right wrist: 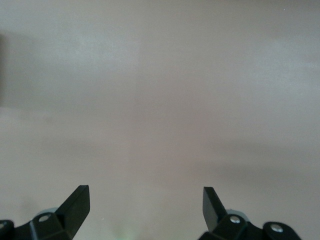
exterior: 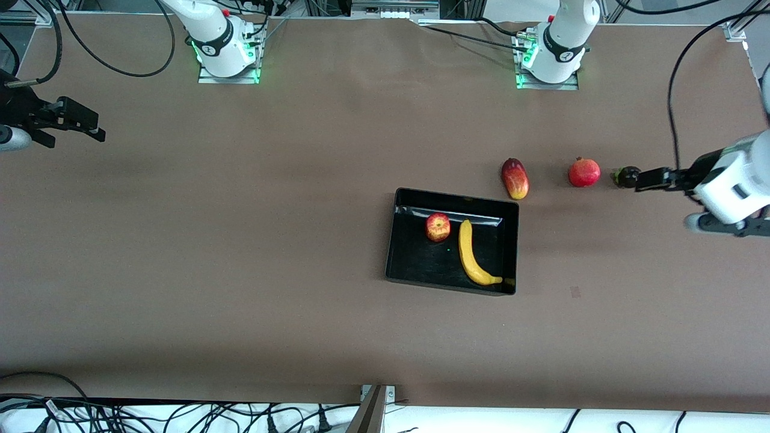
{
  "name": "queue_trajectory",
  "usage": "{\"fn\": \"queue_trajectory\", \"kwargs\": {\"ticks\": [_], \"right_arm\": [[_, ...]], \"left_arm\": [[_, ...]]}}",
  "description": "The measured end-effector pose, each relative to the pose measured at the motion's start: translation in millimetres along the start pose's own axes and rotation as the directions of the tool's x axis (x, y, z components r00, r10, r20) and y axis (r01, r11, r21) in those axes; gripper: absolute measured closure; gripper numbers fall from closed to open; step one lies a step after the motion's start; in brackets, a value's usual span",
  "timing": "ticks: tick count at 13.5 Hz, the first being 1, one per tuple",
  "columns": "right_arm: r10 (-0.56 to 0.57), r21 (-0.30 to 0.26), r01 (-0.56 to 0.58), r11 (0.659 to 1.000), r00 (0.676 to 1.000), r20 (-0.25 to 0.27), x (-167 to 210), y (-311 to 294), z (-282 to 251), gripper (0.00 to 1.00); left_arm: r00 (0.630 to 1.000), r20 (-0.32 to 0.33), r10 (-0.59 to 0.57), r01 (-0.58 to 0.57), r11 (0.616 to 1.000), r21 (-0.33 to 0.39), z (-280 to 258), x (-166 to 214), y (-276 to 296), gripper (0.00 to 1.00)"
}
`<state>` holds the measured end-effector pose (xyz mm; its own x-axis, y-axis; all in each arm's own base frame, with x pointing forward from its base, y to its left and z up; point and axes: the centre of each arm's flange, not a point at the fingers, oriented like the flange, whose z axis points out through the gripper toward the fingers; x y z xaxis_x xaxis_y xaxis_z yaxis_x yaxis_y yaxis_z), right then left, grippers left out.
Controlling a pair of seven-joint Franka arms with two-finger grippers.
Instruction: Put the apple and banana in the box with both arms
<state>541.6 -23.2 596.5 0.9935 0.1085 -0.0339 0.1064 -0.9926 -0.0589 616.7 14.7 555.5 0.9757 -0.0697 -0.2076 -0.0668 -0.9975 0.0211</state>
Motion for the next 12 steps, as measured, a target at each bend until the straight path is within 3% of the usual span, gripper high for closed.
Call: {"fn": "queue_trajectory", "kwargs": {"ticks": [6,12], "right_arm": [[-0.041,-0.032,0.041,0.999,0.999,0.007,2.2,-23.5,0.1,0.0],[-0.057,-0.067,0.058,0.996,0.998,0.017,1.0,-39.3,2.6,0.0]], "left_arm": [[0.999,-0.05,-0.001,0.004,0.999,0.054,-41.0,-73.4,4.4,0.0],[0.992,-0.122,-0.016,0.025,0.997,0.067,-54.4,-86.8,-0.3,0.0]]}}
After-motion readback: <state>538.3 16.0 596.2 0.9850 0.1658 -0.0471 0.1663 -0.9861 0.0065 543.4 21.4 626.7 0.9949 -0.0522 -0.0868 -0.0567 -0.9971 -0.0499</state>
